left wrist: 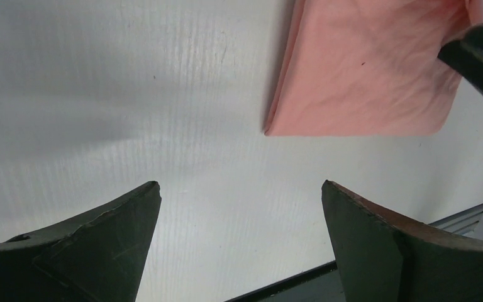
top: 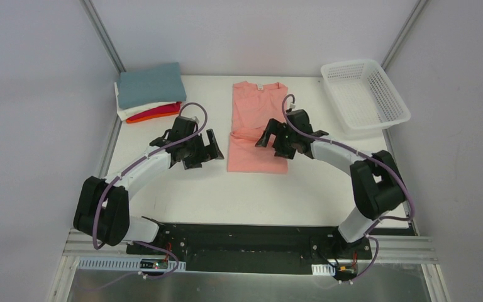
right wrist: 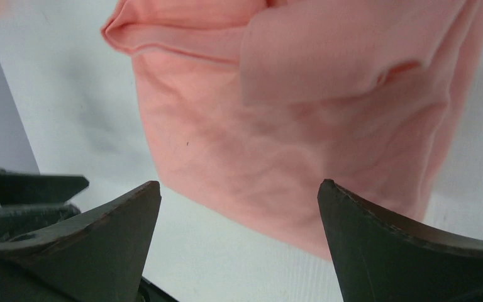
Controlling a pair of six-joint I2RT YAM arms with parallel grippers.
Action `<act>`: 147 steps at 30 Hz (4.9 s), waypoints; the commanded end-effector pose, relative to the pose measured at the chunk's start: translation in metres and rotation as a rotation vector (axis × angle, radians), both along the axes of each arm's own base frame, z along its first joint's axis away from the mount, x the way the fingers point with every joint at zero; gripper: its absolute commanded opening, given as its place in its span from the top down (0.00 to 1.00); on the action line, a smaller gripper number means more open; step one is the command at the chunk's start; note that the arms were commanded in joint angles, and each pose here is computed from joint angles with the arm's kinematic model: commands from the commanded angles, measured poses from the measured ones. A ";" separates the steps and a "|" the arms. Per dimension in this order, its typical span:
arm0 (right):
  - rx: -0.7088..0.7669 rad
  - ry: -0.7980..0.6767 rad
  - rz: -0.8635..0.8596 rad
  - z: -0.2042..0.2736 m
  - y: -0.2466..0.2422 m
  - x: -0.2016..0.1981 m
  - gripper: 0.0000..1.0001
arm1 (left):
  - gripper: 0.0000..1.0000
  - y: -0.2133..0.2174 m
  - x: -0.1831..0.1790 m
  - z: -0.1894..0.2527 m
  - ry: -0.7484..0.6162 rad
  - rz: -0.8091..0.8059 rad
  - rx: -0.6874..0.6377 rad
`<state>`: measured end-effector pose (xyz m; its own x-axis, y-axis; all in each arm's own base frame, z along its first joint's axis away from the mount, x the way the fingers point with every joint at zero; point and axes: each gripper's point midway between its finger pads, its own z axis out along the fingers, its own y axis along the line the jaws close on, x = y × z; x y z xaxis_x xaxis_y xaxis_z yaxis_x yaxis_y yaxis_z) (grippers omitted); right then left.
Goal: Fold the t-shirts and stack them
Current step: Fold the folded rectangular tshirt in 1/3 of the way, then grab one side of the 2/3 rectangular tshirt with both arms, then fold the long partially folded tshirt into a neat square
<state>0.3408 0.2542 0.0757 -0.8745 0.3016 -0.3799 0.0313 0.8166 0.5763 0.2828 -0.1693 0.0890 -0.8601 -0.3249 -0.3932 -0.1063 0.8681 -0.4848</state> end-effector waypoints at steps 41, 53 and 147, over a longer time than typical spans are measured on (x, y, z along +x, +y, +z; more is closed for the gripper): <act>0.123 0.045 -0.286 -0.009 -0.083 -0.065 0.08 | 0.63 -0.061 -0.005 -0.083 0.215 -0.050 -0.060; 0.105 0.086 -0.293 -0.024 -0.083 -0.067 0.18 | 1.00 -0.058 -0.012 -0.091 0.234 -0.054 -0.043; 0.396 0.159 -0.183 0.061 -0.091 0.047 1.00 | 1.00 -0.030 0.174 0.051 -0.171 0.050 -0.021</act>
